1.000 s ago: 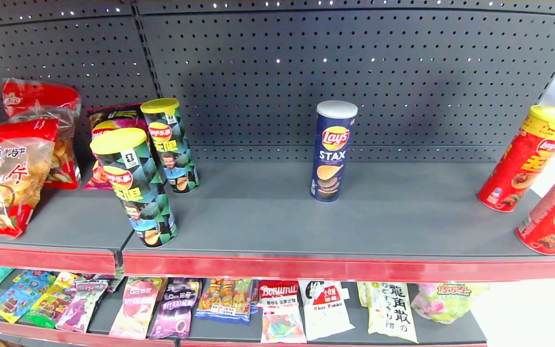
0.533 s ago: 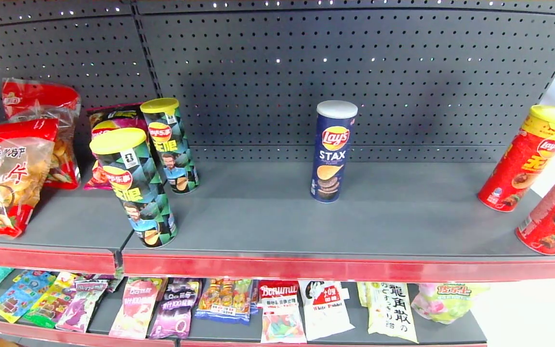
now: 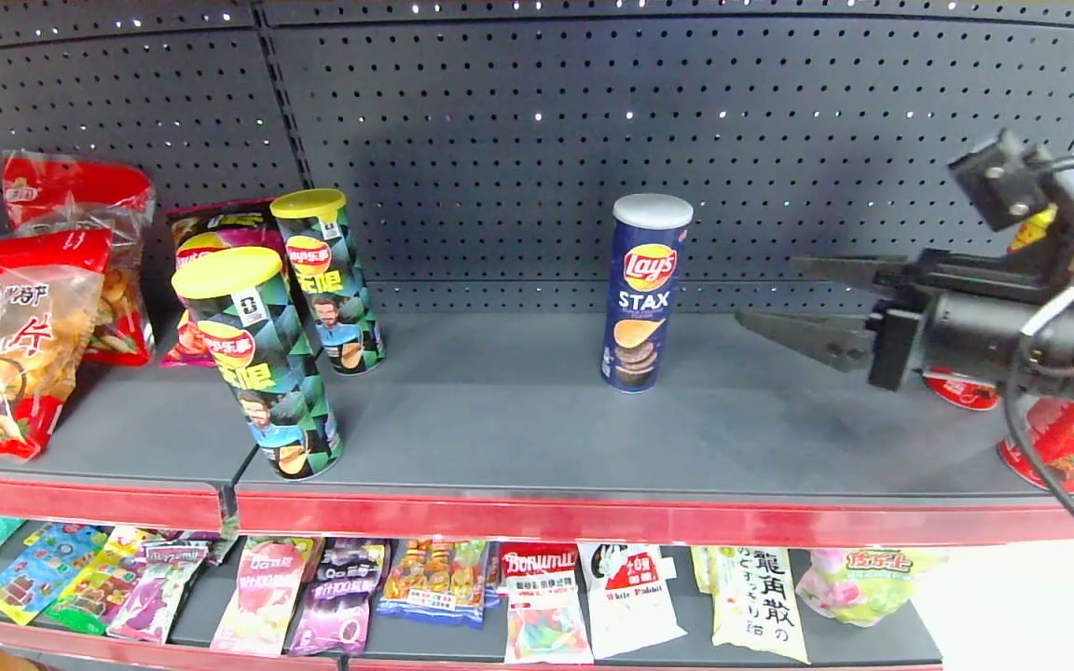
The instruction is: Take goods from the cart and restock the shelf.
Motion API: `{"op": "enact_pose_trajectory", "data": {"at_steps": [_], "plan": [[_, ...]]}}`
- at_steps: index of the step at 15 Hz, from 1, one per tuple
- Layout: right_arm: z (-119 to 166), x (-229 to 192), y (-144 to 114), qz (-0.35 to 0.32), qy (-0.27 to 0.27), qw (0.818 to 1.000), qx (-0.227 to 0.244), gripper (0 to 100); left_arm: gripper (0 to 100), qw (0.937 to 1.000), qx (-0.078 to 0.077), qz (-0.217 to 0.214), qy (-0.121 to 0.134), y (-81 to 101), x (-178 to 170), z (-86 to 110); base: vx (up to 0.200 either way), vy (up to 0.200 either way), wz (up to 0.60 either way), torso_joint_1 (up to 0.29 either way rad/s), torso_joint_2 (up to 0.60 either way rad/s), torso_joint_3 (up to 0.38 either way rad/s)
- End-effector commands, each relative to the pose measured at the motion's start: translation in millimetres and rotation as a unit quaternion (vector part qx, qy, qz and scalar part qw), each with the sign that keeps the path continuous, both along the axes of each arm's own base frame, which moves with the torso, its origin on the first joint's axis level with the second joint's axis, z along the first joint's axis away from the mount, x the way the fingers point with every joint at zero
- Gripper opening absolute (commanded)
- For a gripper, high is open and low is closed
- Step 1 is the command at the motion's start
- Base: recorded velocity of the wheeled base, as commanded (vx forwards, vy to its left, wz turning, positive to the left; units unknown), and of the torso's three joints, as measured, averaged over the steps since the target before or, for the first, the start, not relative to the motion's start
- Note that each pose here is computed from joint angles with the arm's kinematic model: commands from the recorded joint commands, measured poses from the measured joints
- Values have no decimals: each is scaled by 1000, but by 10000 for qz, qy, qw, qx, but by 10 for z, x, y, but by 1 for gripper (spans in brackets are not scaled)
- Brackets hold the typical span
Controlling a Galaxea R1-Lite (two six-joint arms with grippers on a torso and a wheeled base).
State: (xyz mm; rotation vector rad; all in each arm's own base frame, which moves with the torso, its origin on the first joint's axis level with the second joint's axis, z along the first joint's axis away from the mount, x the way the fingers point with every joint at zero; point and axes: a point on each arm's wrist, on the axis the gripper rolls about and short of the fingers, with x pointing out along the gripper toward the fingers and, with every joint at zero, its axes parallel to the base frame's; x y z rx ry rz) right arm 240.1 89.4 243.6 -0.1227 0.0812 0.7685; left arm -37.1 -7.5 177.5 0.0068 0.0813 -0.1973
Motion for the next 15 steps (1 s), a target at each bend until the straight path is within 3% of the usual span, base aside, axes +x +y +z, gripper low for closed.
{"op": "enact_pose_trajectory", "data": {"at_steps": [1, 15], "plan": [[-259, 602, 217, 94, 252, 9996, -117, 100, 0, 10000, 1, 1, 9, 0, 5, 9, 0, 0, 0, 0, 0, 0], [-385, 1080, 389, 109, 177, 9996, -196, 100, 0, 10000, -5, -22, 93, 1, 34, 11, 0, 0, 0, 0, 0, 0]]}}
